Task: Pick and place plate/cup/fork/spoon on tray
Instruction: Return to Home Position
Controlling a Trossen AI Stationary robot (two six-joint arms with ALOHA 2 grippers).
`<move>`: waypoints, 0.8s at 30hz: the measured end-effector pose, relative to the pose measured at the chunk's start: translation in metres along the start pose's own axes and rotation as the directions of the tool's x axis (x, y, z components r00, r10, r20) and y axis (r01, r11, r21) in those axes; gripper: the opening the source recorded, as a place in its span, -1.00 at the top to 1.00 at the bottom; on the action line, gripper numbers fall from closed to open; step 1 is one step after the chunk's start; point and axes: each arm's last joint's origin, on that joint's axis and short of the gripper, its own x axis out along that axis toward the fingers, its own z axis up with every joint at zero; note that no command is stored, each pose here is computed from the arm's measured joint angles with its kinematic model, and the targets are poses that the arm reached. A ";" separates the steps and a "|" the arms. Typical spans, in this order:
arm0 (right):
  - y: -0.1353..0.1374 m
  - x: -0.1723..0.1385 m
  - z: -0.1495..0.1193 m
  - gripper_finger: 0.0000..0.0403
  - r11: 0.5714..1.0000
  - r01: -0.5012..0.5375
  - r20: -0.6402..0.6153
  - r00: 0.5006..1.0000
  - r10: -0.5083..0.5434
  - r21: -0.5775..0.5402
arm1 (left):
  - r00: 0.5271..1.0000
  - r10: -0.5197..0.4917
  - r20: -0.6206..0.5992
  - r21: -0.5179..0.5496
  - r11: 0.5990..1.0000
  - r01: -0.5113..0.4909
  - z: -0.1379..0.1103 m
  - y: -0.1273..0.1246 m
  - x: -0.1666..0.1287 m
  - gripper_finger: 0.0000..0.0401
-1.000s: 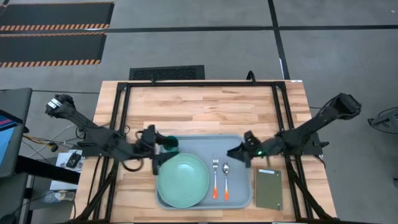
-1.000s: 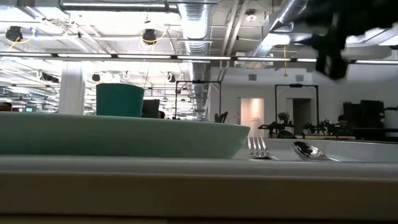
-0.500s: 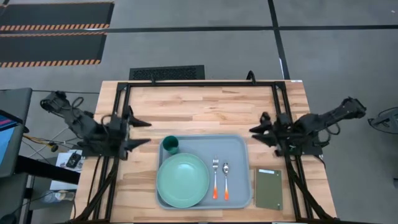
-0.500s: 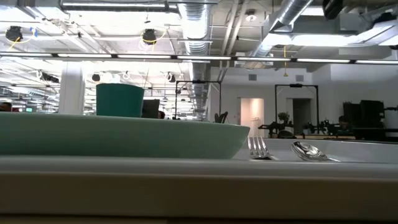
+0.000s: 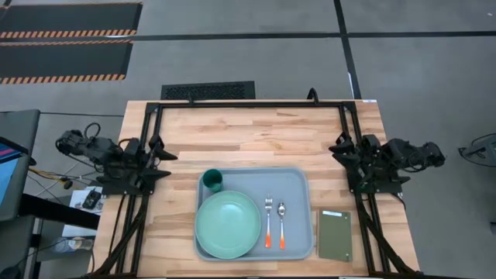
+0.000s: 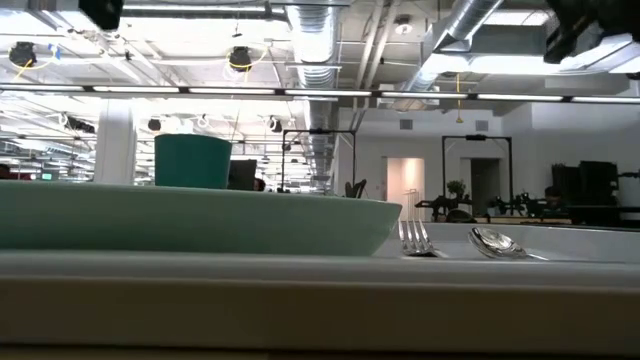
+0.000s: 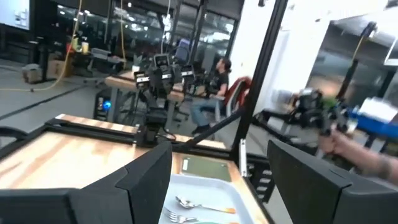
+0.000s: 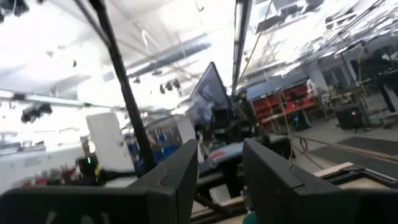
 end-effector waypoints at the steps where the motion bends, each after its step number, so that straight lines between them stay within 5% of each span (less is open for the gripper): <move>1: -0.002 -0.003 -0.003 0.24 1.000 0.002 0.011 1.000 -0.002 0.005 | 1.000 -0.008 0.014 -0.014 1.000 0.008 -0.006 0.003 -0.005 -0.27; 9: -0.019 -0.010 -0.044 0.27 0.999 0.040 -0.035 0.999 -0.040 0.012 | 1.000 0.011 0.009 -0.037 0.999 -0.010 -0.053 0.017 -0.010 -0.27; 16: -0.022 -0.010 -0.048 0.26 0.998 0.056 -0.076 0.995 -0.058 -0.034 | 0.997 -0.037 0.063 -0.043 0.998 0.040 -0.091 0.024 0.001 -0.27; 19: -0.020 -0.010 -0.048 0.25 0.998 -0.004 -0.085 0.996 -0.002 -0.068 | 0.998 -0.063 -0.031 -0.061 0.996 0.061 -0.117 0.030 0.005 -0.27; 24: -0.021 -0.011 -0.054 0.26 0.995 -0.018 -0.154 0.988 0.003 -0.096 | 0.996 -0.058 -0.071 -0.061 0.997 0.054 -0.120 0.034 0.005 -0.27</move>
